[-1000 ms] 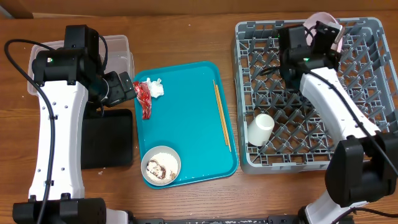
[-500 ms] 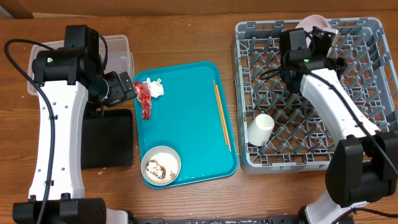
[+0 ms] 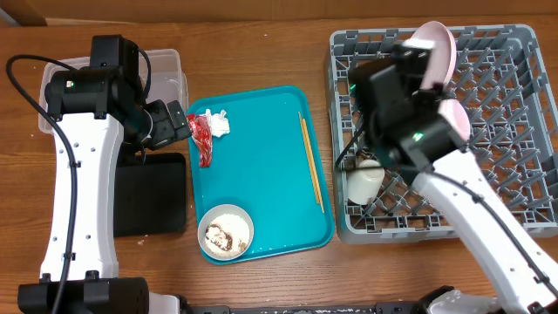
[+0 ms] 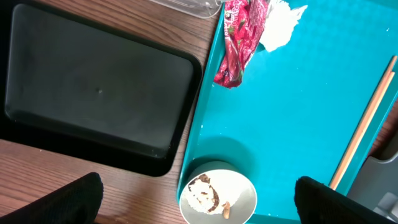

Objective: Sort waste into correct bins and load items into the dishwasher
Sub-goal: 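Stand the plate upright at the rack's back and release it, then move the right gripper down to the chopsticks on the tray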

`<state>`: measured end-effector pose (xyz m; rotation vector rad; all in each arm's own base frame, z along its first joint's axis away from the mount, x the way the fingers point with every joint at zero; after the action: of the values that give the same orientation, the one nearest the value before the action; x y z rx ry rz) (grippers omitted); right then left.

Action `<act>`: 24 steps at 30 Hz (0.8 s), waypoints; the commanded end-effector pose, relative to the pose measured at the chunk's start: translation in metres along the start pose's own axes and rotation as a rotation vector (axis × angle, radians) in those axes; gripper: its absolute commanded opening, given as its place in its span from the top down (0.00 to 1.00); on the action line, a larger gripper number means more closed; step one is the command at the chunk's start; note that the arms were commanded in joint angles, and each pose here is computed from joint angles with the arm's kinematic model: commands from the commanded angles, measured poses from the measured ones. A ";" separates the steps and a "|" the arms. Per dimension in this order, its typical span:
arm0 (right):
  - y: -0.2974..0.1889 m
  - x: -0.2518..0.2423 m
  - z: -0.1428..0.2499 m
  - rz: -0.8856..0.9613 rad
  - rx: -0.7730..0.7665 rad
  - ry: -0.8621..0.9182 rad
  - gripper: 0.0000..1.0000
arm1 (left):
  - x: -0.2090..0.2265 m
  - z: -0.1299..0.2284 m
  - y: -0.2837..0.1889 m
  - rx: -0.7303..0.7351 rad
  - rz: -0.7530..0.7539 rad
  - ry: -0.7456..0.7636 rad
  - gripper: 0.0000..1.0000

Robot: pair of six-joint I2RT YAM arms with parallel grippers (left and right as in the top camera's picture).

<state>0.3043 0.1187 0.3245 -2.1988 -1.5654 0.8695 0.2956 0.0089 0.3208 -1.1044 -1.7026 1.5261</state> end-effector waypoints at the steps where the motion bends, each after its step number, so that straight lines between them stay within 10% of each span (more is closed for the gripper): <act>1: -0.016 0.039 0.014 -0.353 0.109 -0.054 0.31 | 0.000 -0.002 -0.002 -0.016 -0.007 -0.016 0.00; 6: -0.028 0.083 0.036 -0.668 0.262 -0.131 0.43 | 0.000 -0.002 -0.002 -0.016 -0.007 -0.016 0.00; 24: 0.039 0.155 0.118 -0.600 0.579 -0.424 0.65 | 0.000 -0.002 -0.002 -0.016 -0.007 -0.016 0.00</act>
<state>0.2910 0.2348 0.1633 -1.0952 -1.6864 1.4033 0.2956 0.0089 0.3209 -1.1047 -1.7029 1.5259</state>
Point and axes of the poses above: each gripper's point midway between its finger pads, its own y axis out along the fingers, its own x axis along the line the jaws close on, z = x × y, the point moved 10 cm from there along -y, back along the fingers, and after that the axes turned 5 degrees about -y, right-handed, at the moved point
